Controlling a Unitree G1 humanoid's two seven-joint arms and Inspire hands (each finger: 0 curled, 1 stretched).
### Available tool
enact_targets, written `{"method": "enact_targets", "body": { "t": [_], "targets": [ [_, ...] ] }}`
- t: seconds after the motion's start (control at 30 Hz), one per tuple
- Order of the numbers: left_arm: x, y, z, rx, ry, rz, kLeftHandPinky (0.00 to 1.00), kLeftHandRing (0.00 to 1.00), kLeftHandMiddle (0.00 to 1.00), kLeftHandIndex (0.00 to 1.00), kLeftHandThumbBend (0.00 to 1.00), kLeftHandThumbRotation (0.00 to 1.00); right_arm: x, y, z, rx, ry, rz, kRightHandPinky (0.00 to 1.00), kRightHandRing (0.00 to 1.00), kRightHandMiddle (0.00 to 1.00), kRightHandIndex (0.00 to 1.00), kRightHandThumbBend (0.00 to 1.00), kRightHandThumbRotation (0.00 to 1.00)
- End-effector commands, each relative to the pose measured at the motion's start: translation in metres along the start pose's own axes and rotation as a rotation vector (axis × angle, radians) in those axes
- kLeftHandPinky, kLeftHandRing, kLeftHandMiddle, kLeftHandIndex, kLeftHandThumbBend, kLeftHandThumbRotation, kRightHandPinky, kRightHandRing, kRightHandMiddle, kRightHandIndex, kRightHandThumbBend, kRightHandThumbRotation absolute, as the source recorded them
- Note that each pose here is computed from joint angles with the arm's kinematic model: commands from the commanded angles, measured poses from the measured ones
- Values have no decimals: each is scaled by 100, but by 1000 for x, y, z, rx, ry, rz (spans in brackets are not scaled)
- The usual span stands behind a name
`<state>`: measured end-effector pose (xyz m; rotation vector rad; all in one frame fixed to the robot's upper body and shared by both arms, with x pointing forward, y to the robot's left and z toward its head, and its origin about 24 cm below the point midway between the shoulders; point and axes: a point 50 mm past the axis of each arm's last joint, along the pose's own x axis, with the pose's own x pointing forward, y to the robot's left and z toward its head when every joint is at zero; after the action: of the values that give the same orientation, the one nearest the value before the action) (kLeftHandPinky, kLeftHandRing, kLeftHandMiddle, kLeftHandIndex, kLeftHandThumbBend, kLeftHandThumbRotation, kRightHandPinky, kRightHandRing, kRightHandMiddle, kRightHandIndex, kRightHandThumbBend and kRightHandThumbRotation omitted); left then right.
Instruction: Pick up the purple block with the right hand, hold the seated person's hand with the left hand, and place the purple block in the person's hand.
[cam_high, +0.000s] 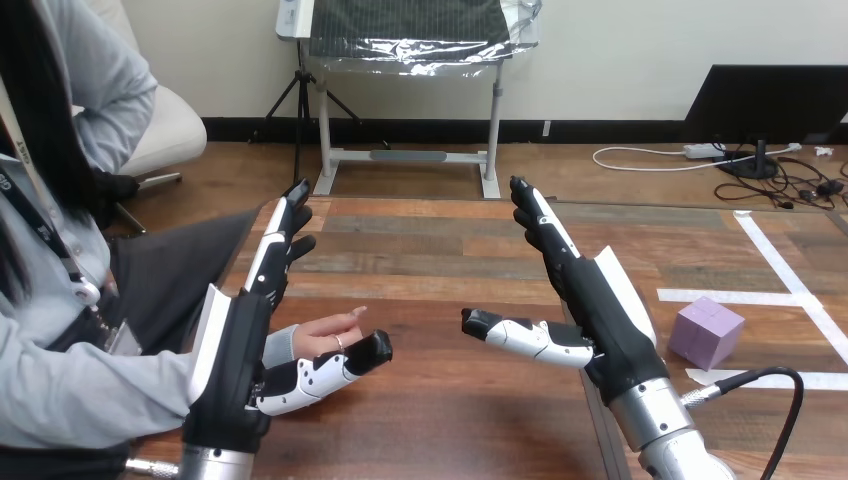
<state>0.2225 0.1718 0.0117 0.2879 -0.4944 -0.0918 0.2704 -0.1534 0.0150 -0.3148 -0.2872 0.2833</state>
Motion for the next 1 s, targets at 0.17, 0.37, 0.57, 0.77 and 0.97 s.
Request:
{"method": "enact_targets", "body": {
  "t": [0.17, 0.37, 0.57, 0.77, 0.97],
  "targets": [
    [17, 2, 7, -5, -72, 20, 88, 95, 97, 97, 100, 61, 20, -6, 15, 1, -95, -29, 100, 100, 100, 100, 100, 50],
    [17, 2, 7, -7, -69, 21, 88, 94, 97, 96, 100, 61, 20, -7, 15, -1, -95, -30, 100, 100, 100, 100, 100, 51],
    [18, 2, 6, -17, -71, 19, 88, 95, 97, 96, 100, 61, 20, -8, 15, -25, -96, -32, 100, 100, 100, 100, 100, 52],
    [18, 2, 6, -12, -69, 18, 88, 94, 97, 96, 100, 61, 20, -10, 15, -42, -100, -34, 99, 100, 99, 100, 100, 53],
    [18, 2, 6, -21, -63, 16, 88, 95, 97, 96, 100, 60, 21, -13, 15, -74, -100, -44, 97, 99, 97, 100, 100, 54]
  ]
}}
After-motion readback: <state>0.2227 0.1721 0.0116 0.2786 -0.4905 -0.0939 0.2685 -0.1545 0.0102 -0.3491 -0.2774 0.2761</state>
